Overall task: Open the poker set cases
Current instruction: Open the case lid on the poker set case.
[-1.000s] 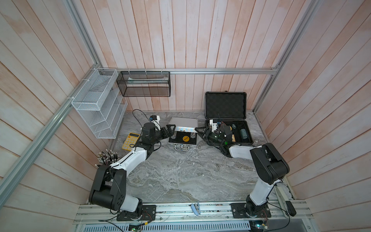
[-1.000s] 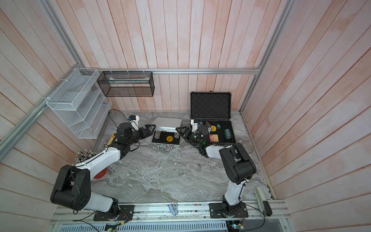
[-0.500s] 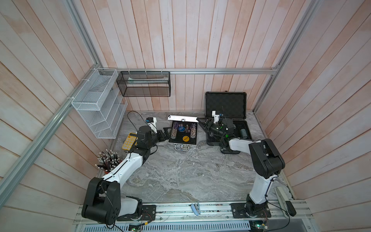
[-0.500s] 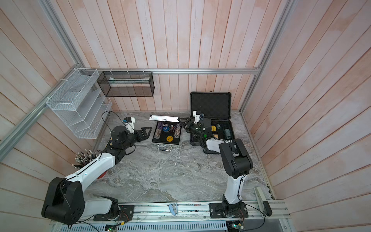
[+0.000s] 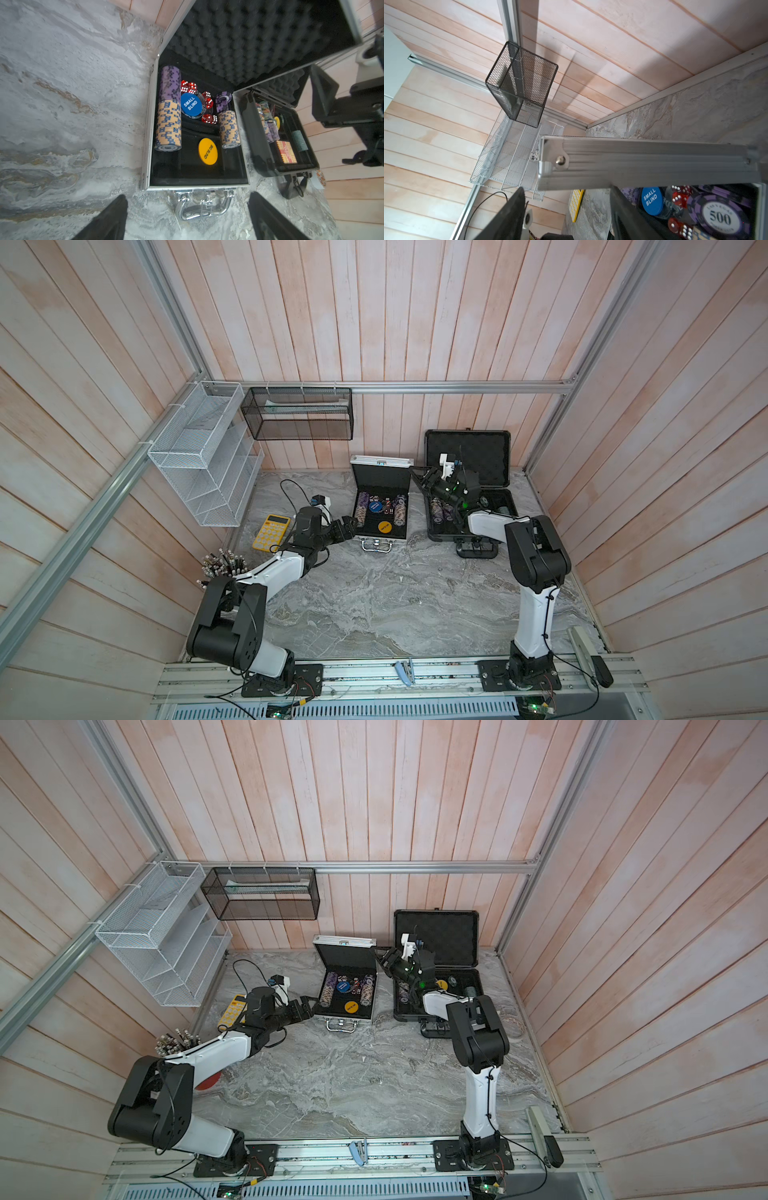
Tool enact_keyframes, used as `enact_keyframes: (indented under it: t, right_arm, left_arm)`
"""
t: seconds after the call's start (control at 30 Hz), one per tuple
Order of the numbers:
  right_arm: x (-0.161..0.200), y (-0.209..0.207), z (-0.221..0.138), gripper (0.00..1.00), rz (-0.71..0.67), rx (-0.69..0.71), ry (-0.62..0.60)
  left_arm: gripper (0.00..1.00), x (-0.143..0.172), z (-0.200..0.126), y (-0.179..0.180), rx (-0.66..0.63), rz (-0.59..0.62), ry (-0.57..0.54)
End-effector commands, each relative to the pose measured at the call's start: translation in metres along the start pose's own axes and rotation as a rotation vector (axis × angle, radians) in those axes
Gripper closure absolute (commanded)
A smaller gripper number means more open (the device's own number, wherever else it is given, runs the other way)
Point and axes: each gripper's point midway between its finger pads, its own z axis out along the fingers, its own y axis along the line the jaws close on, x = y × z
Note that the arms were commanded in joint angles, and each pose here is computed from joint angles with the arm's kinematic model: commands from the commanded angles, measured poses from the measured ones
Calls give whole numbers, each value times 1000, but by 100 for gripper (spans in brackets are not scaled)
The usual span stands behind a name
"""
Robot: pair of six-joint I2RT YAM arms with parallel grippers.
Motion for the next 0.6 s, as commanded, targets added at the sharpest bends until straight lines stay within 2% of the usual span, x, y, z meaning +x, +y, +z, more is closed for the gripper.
enact_keyframes:
  t: [0.0, 0.57]
  right_arm:
    - [-13, -1, 8, 35, 1, -13, -35]
    - [-42, -32, 37, 33, 53, 25, -83]
  left_arm:
    - [8, -4, 6, -5, 35, 3, -7]
    - [8, 10, 19, 7, 10, 9, 34]
